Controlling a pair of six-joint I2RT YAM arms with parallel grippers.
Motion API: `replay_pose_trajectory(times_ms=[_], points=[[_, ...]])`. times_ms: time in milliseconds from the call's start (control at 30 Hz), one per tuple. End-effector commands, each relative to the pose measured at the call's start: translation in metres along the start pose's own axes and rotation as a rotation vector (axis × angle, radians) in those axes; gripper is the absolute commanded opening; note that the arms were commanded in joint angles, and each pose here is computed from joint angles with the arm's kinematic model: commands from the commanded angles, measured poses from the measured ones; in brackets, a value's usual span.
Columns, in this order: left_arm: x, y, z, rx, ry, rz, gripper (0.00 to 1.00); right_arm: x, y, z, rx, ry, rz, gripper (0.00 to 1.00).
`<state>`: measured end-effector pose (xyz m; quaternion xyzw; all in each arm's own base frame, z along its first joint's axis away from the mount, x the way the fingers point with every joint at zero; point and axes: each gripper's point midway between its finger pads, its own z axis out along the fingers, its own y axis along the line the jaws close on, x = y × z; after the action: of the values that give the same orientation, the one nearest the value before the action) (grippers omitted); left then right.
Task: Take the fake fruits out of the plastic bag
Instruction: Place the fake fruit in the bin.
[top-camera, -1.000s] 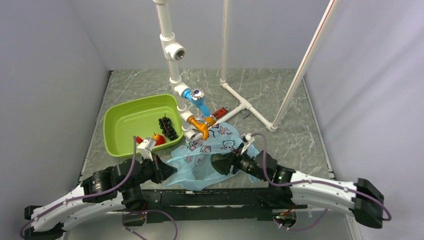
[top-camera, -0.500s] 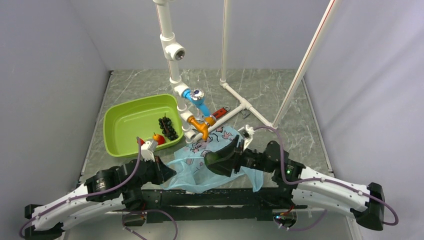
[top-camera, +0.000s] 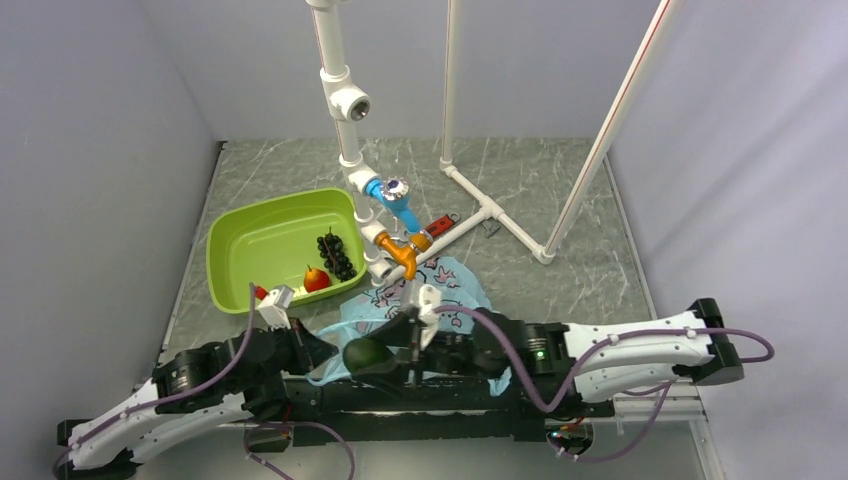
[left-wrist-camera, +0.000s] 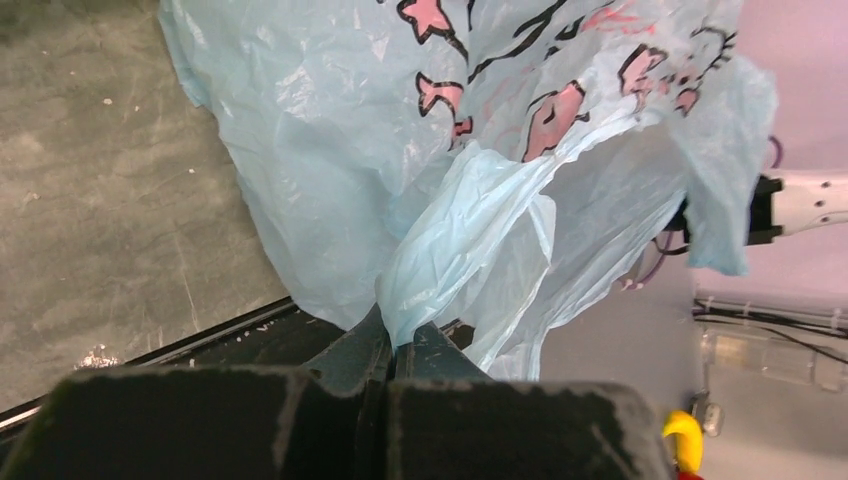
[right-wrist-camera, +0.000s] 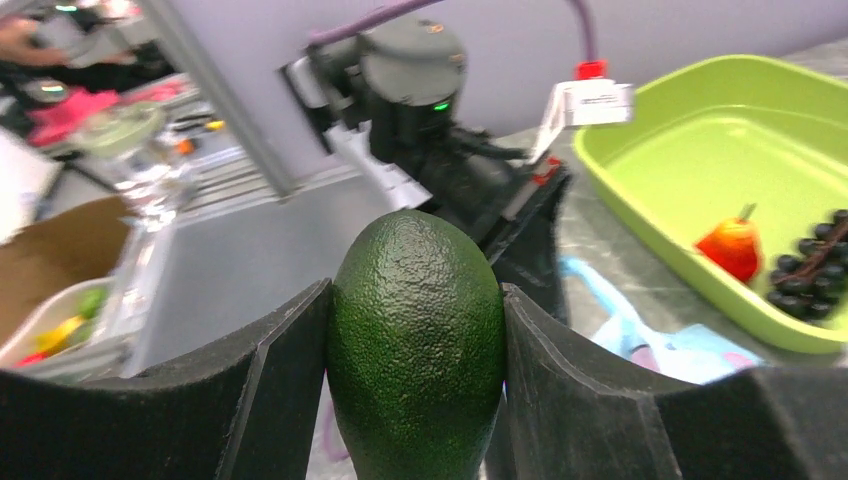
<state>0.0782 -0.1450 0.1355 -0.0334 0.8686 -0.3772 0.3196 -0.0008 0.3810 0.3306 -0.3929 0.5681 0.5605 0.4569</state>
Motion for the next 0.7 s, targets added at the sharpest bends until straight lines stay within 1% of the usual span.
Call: replay_pose_trajectory(times_ms=[0,33,100,233,367,567,667], points=[[-0.008,0.007,-0.011,0.003,-0.055,-0.087,0.00,-0.026,-0.042,0.028,0.307,-0.021,-0.134,0.00],[-0.008,0.009,-0.011,-0.009,-0.056,-0.097,0.00,-0.023,-0.050,0.039,0.359,0.005,-0.163,0.00],[-0.011,0.008,-0.015,0.017,-0.075,-0.115,0.00,-0.030,-0.062,0.054,0.452,0.018,-0.221,0.00],[-0.015,0.013,-0.022,-0.006,-0.086,-0.130,0.00,-0.047,-0.082,0.080,0.603,0.015,-0.330,0.00],[-0.016,0.014,-0.022,-0.003,-0.094,-0.139,0.00,-0.056,-0.098,0.107,0.692,0.041,-0.428,0.00],[-0.019,0.020,-0.024,-0.015,-0.120,-0.186,0.00,-0.071,-0.130,0.138,0.727,0.022,-0.392,0.00],[-0.020,0.019,-0.025,0.003,-0.133,-0.196,0.00,-0.069,-0.155,0.148,0.760,0.033,-0.401,0.00]])
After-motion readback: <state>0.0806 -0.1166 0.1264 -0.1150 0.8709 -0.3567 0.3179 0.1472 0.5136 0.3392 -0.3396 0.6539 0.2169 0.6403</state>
